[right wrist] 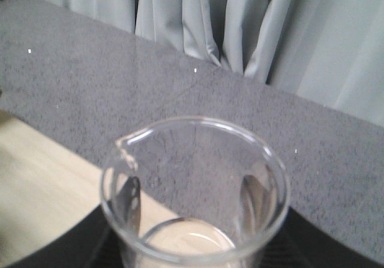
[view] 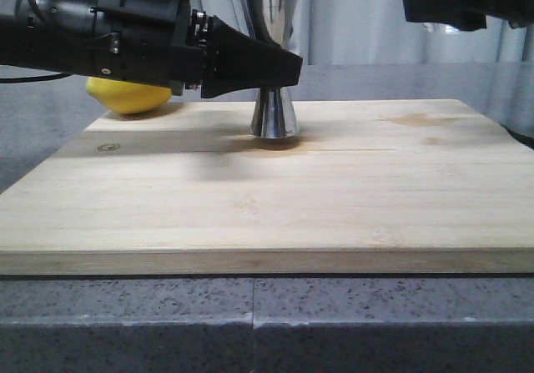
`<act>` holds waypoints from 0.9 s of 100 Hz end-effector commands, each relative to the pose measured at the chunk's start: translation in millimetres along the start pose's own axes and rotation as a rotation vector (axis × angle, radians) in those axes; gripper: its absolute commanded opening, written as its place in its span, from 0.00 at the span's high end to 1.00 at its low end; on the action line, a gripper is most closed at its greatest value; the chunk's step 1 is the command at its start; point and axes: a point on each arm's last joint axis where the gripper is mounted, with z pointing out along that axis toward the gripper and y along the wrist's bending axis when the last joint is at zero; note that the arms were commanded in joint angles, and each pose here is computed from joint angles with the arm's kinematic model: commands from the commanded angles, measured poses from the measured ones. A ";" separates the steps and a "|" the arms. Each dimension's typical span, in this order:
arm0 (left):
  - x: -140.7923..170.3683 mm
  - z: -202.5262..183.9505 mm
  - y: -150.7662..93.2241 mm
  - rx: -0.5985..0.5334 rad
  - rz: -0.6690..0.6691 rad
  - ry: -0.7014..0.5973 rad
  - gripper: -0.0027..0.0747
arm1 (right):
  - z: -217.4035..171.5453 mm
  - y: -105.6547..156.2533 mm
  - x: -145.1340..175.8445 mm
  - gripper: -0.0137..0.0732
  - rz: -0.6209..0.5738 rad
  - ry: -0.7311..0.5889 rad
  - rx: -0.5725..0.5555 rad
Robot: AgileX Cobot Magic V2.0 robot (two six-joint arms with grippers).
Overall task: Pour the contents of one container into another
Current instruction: 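Lower the beaker onto the board and open the right gripper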
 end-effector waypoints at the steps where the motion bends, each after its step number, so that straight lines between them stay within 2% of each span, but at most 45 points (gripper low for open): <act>1: -35.4 -2.3 -8.2 0.040 0.030 -0.160 0.84 | -9.2 -0.3 -15.4 0.53 -0.002 -0.143 0.013; 17: -35.4 -2.3 -8.2 0.040 0.030 -0.160 0.84 | -9.8 3.9 -0.2 0.53 0.024 -0.167 0.014; 90: -35.4 -2.3 -8.2 0.040 0.030 -0.160 0.84 | 7.4 8.1 47.4 0.53 0.107 -0.069 -0.004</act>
